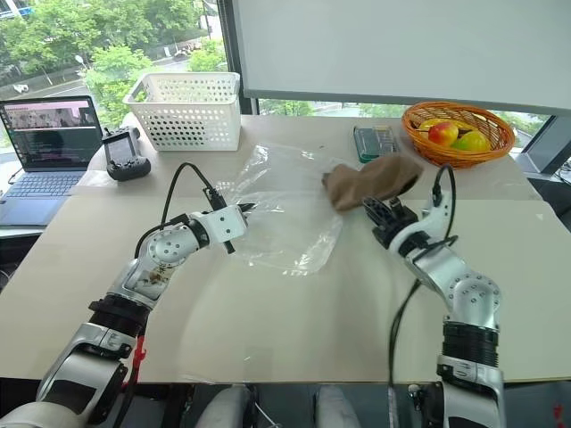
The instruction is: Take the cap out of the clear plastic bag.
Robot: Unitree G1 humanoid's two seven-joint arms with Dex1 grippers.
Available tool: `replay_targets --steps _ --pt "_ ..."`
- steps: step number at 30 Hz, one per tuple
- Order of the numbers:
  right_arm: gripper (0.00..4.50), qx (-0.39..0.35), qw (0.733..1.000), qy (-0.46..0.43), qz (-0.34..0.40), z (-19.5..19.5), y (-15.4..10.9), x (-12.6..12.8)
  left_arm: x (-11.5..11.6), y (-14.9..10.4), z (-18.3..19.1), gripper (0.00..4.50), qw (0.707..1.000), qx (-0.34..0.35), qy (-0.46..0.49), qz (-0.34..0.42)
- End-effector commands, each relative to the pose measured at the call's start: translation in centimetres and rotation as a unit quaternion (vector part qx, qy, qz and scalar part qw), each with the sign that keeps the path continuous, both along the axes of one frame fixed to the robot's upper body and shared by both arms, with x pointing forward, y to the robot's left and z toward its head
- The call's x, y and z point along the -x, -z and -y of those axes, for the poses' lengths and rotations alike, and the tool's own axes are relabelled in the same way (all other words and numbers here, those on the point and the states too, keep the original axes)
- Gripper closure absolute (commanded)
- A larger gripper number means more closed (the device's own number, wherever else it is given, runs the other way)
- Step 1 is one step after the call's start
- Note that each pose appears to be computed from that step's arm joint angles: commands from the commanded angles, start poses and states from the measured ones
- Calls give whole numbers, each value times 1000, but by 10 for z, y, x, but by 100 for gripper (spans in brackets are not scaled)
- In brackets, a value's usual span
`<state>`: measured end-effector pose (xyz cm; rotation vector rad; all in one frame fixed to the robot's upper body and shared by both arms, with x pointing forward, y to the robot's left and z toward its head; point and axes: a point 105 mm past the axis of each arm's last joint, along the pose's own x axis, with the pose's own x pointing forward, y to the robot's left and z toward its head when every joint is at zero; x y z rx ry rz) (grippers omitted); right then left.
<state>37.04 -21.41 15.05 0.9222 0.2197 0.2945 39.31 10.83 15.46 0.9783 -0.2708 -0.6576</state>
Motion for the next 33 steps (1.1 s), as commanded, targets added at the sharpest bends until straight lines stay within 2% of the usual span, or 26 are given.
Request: replay_targets --steps 1,3,6,7,8,13,15,18,19,20,22,23,24,28,30,33 --pt "406 44 999 -12 -21 5 8 3 0 -15 -1 450 1000 0 3 29" --pt "330 76 996 -31 -41 0 17 5 -1 -16 -2 450 1000 0 2 30" --pt "253 96 993 -46 -44 -6 18 6 -2 -16 -2 450 999 -1 2 32" --pt "186 109 992 -49 -48 -6 20 7 -2 -17 -2 450 999 -1 2 33" --pt "171 121 990 -50 -54 -5 22 7 -2 -18 -3 450 999 0 1 33" --pt "8 177 981 -38 -73 8 30 9 2 -18 -8 450 1000 5 0 28" --pt "8 215 972 -53 -76 13 28 14 6 -19 -10 450 999 30 4 12" --pt "0 272 956 -93 -59 13 10 24 22 -16 -6 371 993 96 42 -55" --pt "0 287 951 -101 -51 12 3 25 28 -14 -4 327 990 108 56 -76" --pt "0 298 948 -107 -43 11 -4 25 35 -10 -2 302 987 112 69 -96" --pt "0 306 944 -123 -21 6 -19 24 48 -1 1 217 984 91 96 -120" --pt "0 308 943 -129 -11 3 -26 24 53 2 2 195 982 84 107 -130" --pt "0 308 942 -133 -2 1 -31 24 57 2 2 145 981 85 113 -136" --pt "0 309 935 -168 40 -10 -56 27 68 -16 -13 5 970 141 114 -163" --pt "0 304 934 -180 55 -12 -64 29 72 -28 -27 5 965 172 100 -169" --pt "0 318 927 -193 56 -11 -62 33 79 -39 -42 5 949 233 82 -197"
